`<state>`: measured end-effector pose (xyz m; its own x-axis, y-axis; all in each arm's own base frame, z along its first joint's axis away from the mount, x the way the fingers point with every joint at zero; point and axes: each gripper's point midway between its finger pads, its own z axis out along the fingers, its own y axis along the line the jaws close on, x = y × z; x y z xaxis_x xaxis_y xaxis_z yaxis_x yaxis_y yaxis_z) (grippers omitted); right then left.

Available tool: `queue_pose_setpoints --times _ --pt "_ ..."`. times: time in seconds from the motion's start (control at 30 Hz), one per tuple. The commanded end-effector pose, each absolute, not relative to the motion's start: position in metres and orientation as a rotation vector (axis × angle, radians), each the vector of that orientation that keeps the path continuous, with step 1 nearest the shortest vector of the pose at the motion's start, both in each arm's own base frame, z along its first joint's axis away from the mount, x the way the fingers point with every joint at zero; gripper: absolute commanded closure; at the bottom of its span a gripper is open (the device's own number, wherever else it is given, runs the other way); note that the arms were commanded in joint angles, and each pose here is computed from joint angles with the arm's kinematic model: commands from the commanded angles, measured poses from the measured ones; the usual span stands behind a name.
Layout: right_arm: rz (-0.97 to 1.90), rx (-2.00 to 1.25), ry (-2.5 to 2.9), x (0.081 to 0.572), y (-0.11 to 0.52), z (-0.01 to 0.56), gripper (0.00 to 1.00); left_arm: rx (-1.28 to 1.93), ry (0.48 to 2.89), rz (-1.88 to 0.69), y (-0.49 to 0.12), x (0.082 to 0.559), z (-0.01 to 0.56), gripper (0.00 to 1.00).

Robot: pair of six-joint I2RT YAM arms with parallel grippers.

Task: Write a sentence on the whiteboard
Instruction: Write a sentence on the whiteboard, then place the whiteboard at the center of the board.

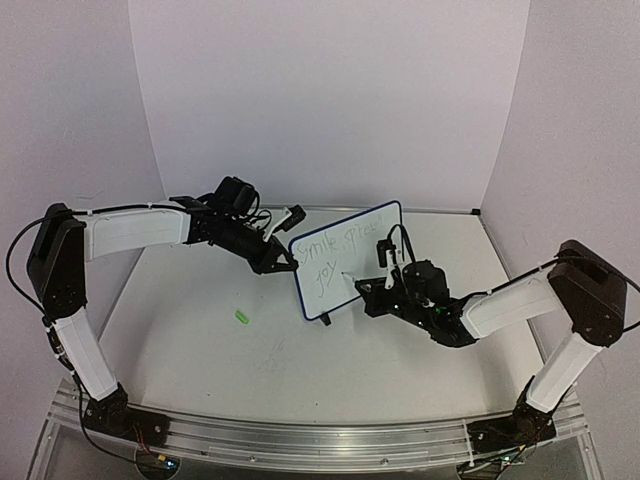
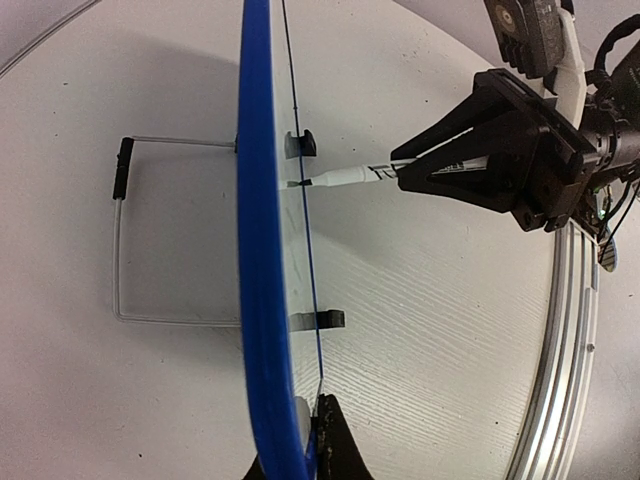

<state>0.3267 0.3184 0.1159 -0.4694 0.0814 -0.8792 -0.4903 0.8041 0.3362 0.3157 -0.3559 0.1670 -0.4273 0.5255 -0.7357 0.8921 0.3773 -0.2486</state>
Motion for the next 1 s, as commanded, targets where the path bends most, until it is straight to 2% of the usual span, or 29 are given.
queue_pose_setpoints --times 0.0,0.3,0.7,0.97 --pt "0.674 -0.286 1.926 0.336 0.322 0.124 1.0 1.264 2.178 -0.787 -0.348 0.312 0.14 1.0" --pt "0.683 -0.247 1.895 0.326 0.305 0.142 1.0 1.268 2.176 -0.787 -0.348 0.312 0.141 1.0" --pt "0.503 -0.151 1.808 0.319 0.251 0.194 1.0 1.267 2.24 -0.809 -0.341 0.305 0.138 1.0" --pt "0.462 -0.142 1.792 0.308 0.231 0.204 1.0 1.251 2.265 -0.811 -0.333 0.299 0.145 1.0"
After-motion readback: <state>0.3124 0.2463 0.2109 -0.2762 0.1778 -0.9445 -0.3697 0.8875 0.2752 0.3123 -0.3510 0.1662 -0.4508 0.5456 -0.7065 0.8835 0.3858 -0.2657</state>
